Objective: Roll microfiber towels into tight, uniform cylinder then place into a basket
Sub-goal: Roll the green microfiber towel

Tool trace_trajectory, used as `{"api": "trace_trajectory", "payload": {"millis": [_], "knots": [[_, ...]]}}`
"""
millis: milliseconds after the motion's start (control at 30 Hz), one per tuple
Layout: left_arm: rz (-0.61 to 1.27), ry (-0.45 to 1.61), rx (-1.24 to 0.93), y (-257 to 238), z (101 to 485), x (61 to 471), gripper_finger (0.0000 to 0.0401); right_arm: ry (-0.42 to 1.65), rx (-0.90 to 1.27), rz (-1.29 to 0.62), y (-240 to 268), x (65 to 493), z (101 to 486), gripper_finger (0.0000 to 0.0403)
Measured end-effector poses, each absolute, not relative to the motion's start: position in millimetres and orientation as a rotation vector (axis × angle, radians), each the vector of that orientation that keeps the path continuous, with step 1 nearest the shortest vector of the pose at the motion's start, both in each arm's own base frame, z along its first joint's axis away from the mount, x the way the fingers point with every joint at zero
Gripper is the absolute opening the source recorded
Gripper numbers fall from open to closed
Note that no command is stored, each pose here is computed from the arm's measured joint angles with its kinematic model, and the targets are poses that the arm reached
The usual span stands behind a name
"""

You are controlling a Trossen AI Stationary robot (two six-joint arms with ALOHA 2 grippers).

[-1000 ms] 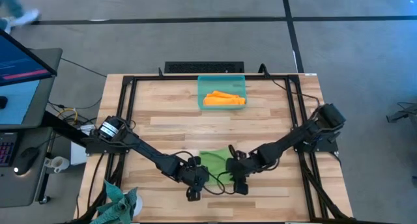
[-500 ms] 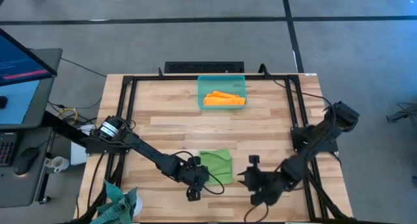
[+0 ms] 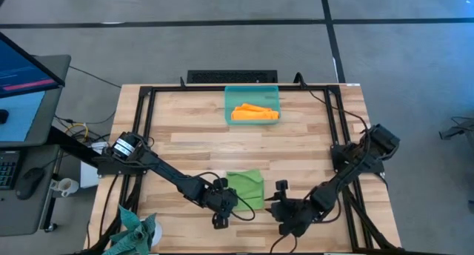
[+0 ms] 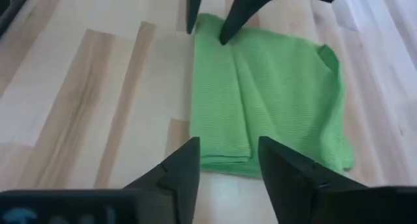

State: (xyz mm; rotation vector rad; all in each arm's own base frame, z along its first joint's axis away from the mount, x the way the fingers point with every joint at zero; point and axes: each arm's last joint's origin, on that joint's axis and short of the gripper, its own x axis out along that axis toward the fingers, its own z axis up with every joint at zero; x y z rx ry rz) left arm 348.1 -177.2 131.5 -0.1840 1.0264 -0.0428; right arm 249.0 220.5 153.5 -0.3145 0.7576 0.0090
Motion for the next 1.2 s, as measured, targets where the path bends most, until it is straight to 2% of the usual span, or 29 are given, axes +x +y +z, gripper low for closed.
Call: {"api": "trace_trajectory", "payload": {"millis": [200, 400, 667, 867, 1200], "knots": [[-0.039, 1.025, -0.184, -177, 131, 348, 0.0167, 0.785, -0.350, 0.048, 222, 248, 175, 0.0216], [-0.038, 1.023, -0.185, -177, 132, 348, 0.0167, 0.847, -0.328, 0.097, 228, 251, 204, 0.0224], [-0.038, 1.021, -0.186, -177, 132, 348, 0.0167, 0.933, -0.381, 0.071, 230, 255, 173, 0.0222], [-0.041, 1.020, -0.183, -177, 132, 348, 0.0167, 0.891, -0.420, 0.115, 241, 265, 154, 0.0222], [-0.041, 1.019, -0.182, -177, 132, 348, 0.0167, 0.858, -0.437, 0.141, 242, 275, 146, 0.0221]]}}
